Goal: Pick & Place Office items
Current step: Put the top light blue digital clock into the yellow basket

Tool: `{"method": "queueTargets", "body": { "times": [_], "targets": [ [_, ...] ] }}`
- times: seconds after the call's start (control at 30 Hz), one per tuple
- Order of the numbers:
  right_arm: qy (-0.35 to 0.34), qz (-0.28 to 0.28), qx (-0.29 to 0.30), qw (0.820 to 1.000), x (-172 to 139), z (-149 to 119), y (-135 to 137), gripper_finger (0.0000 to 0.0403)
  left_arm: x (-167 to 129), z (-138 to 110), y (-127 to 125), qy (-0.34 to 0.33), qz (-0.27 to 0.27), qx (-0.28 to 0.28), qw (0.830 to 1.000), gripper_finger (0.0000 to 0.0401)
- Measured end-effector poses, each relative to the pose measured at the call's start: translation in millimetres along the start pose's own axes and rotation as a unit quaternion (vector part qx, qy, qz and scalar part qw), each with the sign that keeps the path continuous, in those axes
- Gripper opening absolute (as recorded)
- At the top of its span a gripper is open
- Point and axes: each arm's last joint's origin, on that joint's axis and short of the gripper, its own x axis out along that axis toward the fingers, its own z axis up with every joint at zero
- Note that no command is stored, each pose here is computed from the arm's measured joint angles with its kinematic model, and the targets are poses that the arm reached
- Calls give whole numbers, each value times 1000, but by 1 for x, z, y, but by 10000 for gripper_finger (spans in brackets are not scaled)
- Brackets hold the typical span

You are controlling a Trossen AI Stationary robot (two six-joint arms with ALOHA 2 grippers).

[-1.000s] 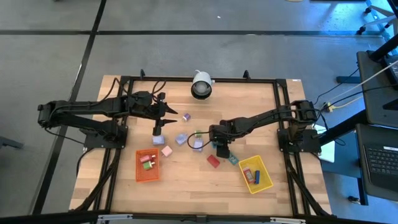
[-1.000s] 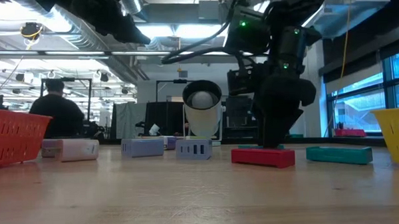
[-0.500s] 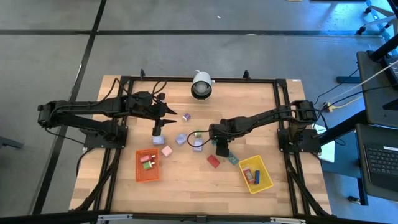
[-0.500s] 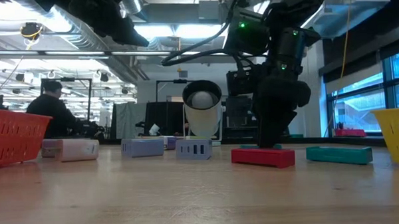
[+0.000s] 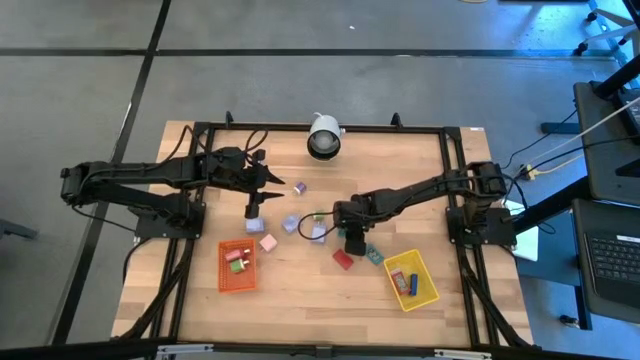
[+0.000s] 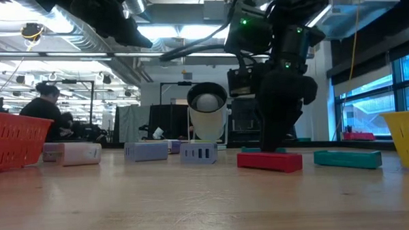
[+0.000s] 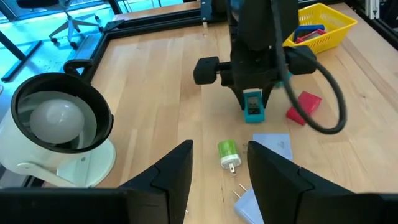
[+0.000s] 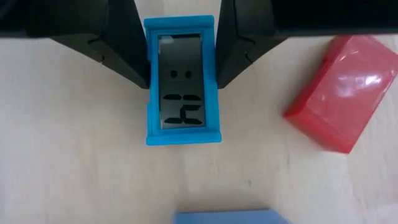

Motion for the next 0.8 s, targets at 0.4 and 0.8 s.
{"method": "queueTargets", "body": {
  "times": [0.4,0.8],
  "targets": [
    [-10,-14,-1,1000,-8,1,-2,151,0,0,0,0,0,4,1000,148],
    [-70,-40,22,996,-59,4,-13,149,0,-1,0,5,-1,1,1000,148]
  ]
}}
